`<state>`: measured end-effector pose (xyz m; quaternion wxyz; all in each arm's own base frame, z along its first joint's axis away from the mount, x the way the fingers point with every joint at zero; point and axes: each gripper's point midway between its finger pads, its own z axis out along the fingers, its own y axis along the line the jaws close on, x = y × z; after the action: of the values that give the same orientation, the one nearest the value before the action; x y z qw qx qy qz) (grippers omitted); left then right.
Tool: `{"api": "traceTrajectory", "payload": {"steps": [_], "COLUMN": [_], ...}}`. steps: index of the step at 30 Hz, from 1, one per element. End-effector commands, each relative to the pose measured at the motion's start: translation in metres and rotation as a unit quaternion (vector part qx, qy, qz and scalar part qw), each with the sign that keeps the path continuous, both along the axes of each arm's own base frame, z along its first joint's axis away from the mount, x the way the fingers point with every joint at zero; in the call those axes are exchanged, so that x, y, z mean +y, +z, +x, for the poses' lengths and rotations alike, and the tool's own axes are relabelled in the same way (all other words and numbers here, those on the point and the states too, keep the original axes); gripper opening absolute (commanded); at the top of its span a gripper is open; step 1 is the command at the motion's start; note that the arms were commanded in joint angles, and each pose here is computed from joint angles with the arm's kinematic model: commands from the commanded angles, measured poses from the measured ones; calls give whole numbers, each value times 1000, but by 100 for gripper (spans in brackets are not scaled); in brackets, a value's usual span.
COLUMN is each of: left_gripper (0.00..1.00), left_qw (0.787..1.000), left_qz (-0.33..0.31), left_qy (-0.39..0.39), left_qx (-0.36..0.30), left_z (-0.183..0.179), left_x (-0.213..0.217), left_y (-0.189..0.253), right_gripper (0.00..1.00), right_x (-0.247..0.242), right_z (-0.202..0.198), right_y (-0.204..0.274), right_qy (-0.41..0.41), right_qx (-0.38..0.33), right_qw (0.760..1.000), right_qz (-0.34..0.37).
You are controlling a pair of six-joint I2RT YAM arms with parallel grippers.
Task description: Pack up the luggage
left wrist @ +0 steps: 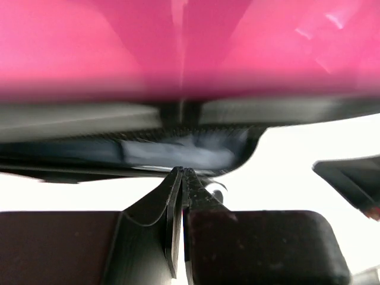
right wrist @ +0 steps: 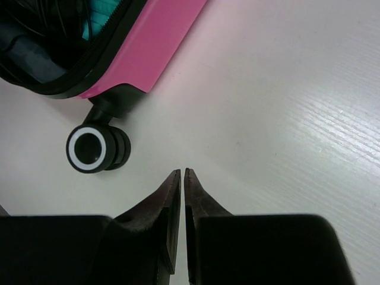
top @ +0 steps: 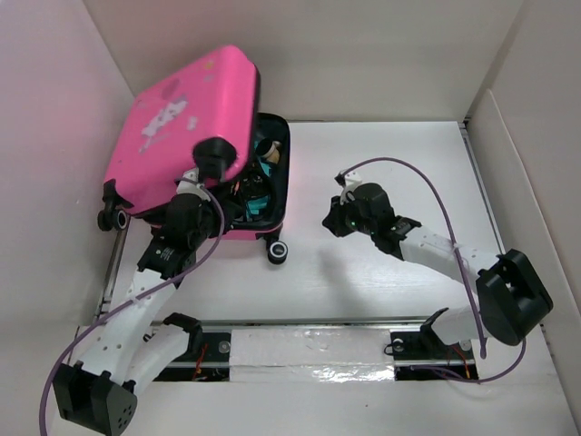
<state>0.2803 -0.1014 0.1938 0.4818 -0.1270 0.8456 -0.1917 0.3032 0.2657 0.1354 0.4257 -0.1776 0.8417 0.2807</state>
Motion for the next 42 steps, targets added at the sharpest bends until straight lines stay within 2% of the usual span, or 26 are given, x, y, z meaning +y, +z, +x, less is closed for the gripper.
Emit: {"api": "traceTrajectory", "payload": {"steps": [1,5,8,10,12,14,15,16,18,20,21,24,27,28,31,32,35,39,42], "left_gripper": [0,2,23,31,47,60,61,61,55,53,53,52,52,52,52,52,51,50,50], "left_qw": [993,982,975,971,975,973,974,969,970,963,960,953,936,930,924,918,910,916,919], "left_qz": [-73,-93,-66,-57,-62,-101,-109,-126,-138,-147,-136,-110,-63,-42,-11,3,24,36,41], "left_qy": [-89,-164,-213,-228,-183,-124,-67,-40,32,54,98,174,268,307,345,370,403,400,390], "left_qx": [-23,-9,-7,-43,-111,-167,-187,-210,-200,-220,-223,-222,-219,-197,-165,-140,-96,-18,37], "left_z": [-2,-20,-44,-59,-58,-48,-34,-24,7,30,55,94,119,120,133,137,140,156,157], "left_x": [-39,-60,-60,-57,-43,-33,-19,-15,-3,-2,11,44,103,136,179,206,246,264,262], "left_y": [17,8,9,31,69,106,119,135,147,169,181,197,203,192,173,156,125,66,22], "right_gripper": [13,13,13,13,13,6,2,0,0,0,0,0,0,0,0,0,0,0,0], "right_x": [10,-3,-9,-13,-12,-13,-12,-13,-17,-19,-20,-29,-32,-32,-31,-30,-30,-28,-28], "right_z": [15,21,23,25,27,27,27,27,28,27,26,27,26,26,25,24,25,22,21], "right_y": [21,23,24,25,28,26,27,27,24,24,27,34,38,40,40,40,40,44,43], "right_qy": [-1,-30,-42,-50,-53,-55,-57,-58,-61,-63,-65,-76,-81,-82,-78,-76,-76,-71,-72], "right_qx": [-24,-34,-38,-39,-46,-47,-50,-51,-52,-55,-58,-69,-75,-78,-76,-75,-75,-79,-79], "right_qw": [999,999,998,998,997,997,997,996,996,996,996,994,993,993,993,994,994,994,994], "right_qz": [23,12,16,20,28,31,35,36,34,33,33,33,35,36,37,37,38,39,38]}}
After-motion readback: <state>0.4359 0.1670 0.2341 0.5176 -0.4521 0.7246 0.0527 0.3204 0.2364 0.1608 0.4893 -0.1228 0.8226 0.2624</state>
